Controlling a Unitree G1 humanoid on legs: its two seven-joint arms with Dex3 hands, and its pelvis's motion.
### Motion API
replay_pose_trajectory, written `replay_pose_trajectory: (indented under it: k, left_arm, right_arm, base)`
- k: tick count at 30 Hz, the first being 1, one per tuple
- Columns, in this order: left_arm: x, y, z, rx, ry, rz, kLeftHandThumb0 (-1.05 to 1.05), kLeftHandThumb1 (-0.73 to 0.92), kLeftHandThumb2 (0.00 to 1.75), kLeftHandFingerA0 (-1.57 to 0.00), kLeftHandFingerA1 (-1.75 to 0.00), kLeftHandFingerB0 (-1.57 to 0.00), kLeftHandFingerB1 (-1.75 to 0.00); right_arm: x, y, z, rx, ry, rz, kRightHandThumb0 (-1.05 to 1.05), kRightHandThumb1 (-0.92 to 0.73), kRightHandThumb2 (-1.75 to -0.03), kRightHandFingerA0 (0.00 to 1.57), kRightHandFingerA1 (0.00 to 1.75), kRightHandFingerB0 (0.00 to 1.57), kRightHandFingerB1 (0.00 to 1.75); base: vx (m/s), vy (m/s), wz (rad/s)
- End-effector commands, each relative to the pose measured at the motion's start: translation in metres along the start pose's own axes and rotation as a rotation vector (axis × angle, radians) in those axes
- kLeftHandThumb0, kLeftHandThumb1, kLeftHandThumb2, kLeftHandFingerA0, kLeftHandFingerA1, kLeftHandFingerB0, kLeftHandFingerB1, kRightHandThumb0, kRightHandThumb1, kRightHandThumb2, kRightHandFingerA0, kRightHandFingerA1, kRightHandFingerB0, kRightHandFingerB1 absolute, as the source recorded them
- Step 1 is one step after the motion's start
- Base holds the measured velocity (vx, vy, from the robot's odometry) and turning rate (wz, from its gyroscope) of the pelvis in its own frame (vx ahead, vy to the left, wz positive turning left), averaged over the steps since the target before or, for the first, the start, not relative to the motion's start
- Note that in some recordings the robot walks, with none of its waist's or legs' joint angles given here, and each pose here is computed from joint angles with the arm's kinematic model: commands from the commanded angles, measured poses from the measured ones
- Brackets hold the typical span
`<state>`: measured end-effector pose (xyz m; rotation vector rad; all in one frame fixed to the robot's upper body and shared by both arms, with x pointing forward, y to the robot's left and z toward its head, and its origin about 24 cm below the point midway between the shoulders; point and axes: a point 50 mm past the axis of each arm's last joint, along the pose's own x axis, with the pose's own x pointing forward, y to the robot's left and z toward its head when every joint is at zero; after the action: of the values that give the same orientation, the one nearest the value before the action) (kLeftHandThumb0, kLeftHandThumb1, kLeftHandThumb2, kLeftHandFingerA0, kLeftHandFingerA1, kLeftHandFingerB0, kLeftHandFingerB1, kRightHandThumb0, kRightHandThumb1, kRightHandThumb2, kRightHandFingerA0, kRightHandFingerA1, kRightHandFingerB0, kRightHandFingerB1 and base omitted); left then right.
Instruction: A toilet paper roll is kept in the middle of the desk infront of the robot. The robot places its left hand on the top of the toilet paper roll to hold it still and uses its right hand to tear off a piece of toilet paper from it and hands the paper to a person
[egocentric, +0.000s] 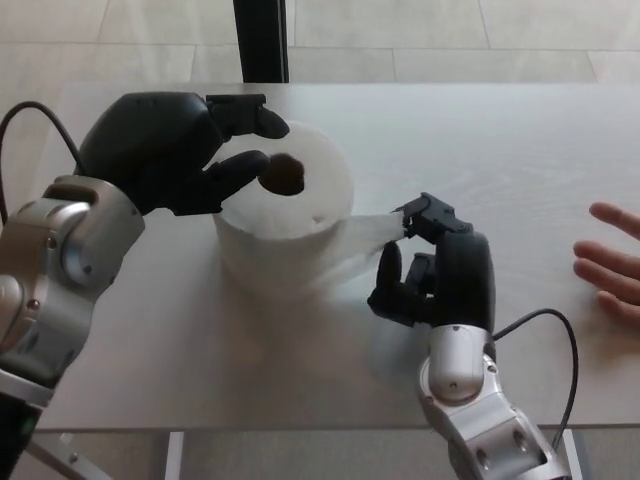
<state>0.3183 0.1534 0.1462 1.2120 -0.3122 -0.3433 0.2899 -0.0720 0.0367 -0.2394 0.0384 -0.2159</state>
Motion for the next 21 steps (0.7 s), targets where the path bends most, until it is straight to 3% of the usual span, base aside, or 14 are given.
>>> replay_pose_trajectory:
  k: [1, 7, 8, 9, 10, 12, 15, 16, 17, 20, 21]
  left_arm:
    - [-0.011, -0.002, -0.011, 0.039, 0.013, 0.018, -0.54, 0.83, 0.65, -0.53, -0.52, -0.51, -0.46]
    - [-0.015, -0.001, -0.013, 0.033, 0.022, 0.009, -0.55, 0.83, 0.66, -0.53, -0.52, -0.5, -0.47]
    - [-0.015, 0.0, -0.014, 0.032, 0.024, 0.009, -0.55, 0.82, 0.65, -0.53, -0.52, -0.51, -0.47]
    - [-0.016, 0.001, -0.015, 0.032, 0.024, 0.006, -0.55, 0.83, 0.65, -0.53, -0.52, -0.5, -0.47]
    - [-0.016, 0.0, -0.015, 0.032, 0.024, 0.003, -0.55, 0.83, 0.65, -0.53, -0.52, -0.51, -0.47]
    - [-0.016, 0.001, -0.015, 0.032, 0.025, 0.003, -0.54, 0.83, 0.65, -0.53, -0.51, -0.51, -0.46]
    - [-0.016, -0.001, -0.012, 0.028, 0.018, 0.008, -0.52, 0.82, 0.65, -0.55, -0.53, -0.52, -0.47]
    - [-0.015, -0.001, -0.011, 0.031, 0.016, 0.007, -0.52, 0.81, 0.64, -0.54, -0.52, -0.53, -0.47]
    - [-0.014, -0.002, -0.01, 0.031, 0.013, -0.001, -0.5, 0.82, 0.64, -0.53, -0.52, -0.53, -0.47]
    - [-0.015, -0.002, -0.009, 0.031, 0.012, -0.004, -0.5, 0.82, 0.64, -0.53, -0.52, -0.53, -0.47]
    - [-0.013, -0.003, -0.007, 0.03, -0.001, 0.005, -0.51, 0.8, 0.64, -0.55, -0.53, -0.54, -0.48]
  right_arm:
    - [-0.02, 0.007, 0.011, 0.689, 0.335, -0.13, -0.52, -0.52, -1.48, 1.23, 1.75, 1.04, 1.75]
    - [-0.013, -0.02, 0.012, 0.692, 0.307, -0.156, -0.55, -0.52, -1.53, 1.23, 1.75, 1.01, 1.75]
    - [-0.011, -0.023, 0.013, 0.689, 0.302, -0.162, -0.54, -0.57, -1.47, 1.23, 1.75, 0.99, 1.75]
    - [-0.007, -0.031, 0.014, 0.683, 0.288, -0.174, -0.54, -0.68, -1.41, 1.32, 1.75, 1.08, 1.65]
    - [-0.006, -0.035, 0.015, 0.682, 0.284, -0.18, -0.53, -0.7, -1.27, 1.25, 1.75, 0.99, 1.75]
    - [-0.004, -0.039, 0.015, 0.681, 0.286, -0.184, -0.53, -0.72, -1.23, 1.26, 1.75, 0.98, 1.75]
    - [-0.004, -0.047, 0.016, 0.654, 0.269, -0.181, -0.53, -0.55, -1.45, 1.26, 1.75, 0.98, 1.75]
    - [-0.004, -0.047, 0.015, 0.654, 0.269, -0.176, -0.52, -0.57, -1.41, 1.26, 1.75, 0.98, 1.75]
    - [-0.006, -0.047, 0.014, 0.66, 0.273, -0.169, -0.49, -0.65, -1.33, 1.36, 1.75, 1.1, 1.65]
    - [-0.007, -0.047, 0.014, 0.665, 0.28, -0.163, -0.49, -0.65, -1.33, 1.36, 1.75, 1.1, 1.65]
    - [-0.009, -0.046, 0.011, 0.629, 0.263, -0.129, -0.5, -0.58, -1.42, 1.25, 1.75, 0.96, 1.75]
  base:
    - [0.0, 0.0, 0.0]
    - [0.0, 0.0, 0.0]
    - [0.0, 0.0, 0.0]
    - [0.0, 0.0, 0.0]
    - [0.0, 0.0, 0.0]
    - [0.0, 0.0, 0.0]
    - [0.0, 0.0, 0.0]
    - [0.0, 0.0, 0.0]
    - [0.0, 0.0, 0.0]
    - [0.0, 0.0, 0.0]
    - [0.0, 0.0, 0.0]
